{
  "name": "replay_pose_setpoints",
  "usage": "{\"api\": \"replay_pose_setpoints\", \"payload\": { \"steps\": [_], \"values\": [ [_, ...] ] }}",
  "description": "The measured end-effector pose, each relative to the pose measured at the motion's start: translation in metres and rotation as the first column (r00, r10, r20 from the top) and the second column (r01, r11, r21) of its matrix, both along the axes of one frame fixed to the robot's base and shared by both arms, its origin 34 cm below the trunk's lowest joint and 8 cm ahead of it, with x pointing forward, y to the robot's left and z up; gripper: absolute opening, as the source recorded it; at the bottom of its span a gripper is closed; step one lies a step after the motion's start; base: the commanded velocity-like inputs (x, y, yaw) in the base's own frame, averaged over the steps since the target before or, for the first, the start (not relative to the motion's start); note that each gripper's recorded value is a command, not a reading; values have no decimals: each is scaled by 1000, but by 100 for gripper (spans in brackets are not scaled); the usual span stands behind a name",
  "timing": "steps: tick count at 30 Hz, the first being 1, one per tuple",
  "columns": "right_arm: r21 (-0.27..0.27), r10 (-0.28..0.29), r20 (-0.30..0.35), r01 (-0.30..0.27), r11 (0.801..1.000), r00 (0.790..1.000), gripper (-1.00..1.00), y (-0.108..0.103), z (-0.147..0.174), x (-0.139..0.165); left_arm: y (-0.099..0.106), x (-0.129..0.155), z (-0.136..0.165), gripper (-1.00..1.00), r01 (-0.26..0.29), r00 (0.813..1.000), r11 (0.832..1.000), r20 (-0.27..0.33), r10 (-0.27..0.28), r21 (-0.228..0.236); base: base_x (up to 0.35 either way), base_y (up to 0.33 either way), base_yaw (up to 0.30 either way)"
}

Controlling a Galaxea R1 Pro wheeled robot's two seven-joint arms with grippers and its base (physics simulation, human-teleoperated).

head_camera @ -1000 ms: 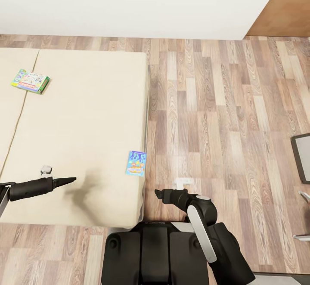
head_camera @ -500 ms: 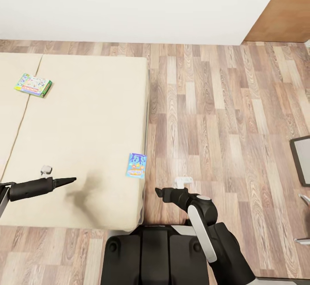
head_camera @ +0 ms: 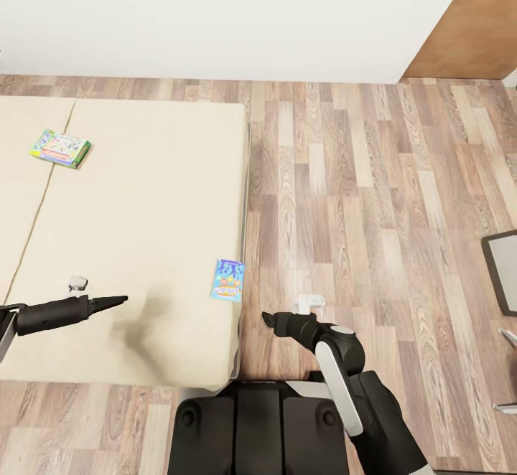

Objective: Put all the toys in the child's room - the three board games (two on the bed and one on the table), the two jigsaw puzzles on the table, and the tennis ball on the table - inside the toy box on the table in the child's room.

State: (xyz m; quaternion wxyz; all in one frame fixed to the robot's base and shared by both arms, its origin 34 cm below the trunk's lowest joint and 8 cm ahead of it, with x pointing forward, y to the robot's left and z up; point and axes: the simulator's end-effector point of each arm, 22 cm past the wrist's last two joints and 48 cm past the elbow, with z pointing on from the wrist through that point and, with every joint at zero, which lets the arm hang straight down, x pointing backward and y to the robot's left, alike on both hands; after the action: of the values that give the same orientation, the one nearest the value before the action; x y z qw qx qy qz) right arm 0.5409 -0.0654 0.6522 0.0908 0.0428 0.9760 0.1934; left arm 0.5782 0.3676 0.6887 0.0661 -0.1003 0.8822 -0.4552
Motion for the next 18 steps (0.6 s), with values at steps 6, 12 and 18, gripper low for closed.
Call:
{"api": "replay_pose_setpoints", "payload": {
  "steps": [6, 12, 18],
  "values": [
    [-6, -30, 38, 30, 1000, 999, 100, -6, 4, 12, -2, 2, 4, 100, 3, 1000, 1000, 8, -3, -1, 0, 0, 0],
    [-9, -36, 48, 36, 999, 998, 100, -8, 6, 14, -2, 5, 8, 100, 4, 1000, 1000, 18, -4, 1, 0, 0, 0],
    [-19, -37, 32, 38, 999, 999, 100, -9, -2, 6, -2, 8, 12, 100, 7, 1000, 1000, 27, -7, 5, 0, 0, 0]
  ]
}}
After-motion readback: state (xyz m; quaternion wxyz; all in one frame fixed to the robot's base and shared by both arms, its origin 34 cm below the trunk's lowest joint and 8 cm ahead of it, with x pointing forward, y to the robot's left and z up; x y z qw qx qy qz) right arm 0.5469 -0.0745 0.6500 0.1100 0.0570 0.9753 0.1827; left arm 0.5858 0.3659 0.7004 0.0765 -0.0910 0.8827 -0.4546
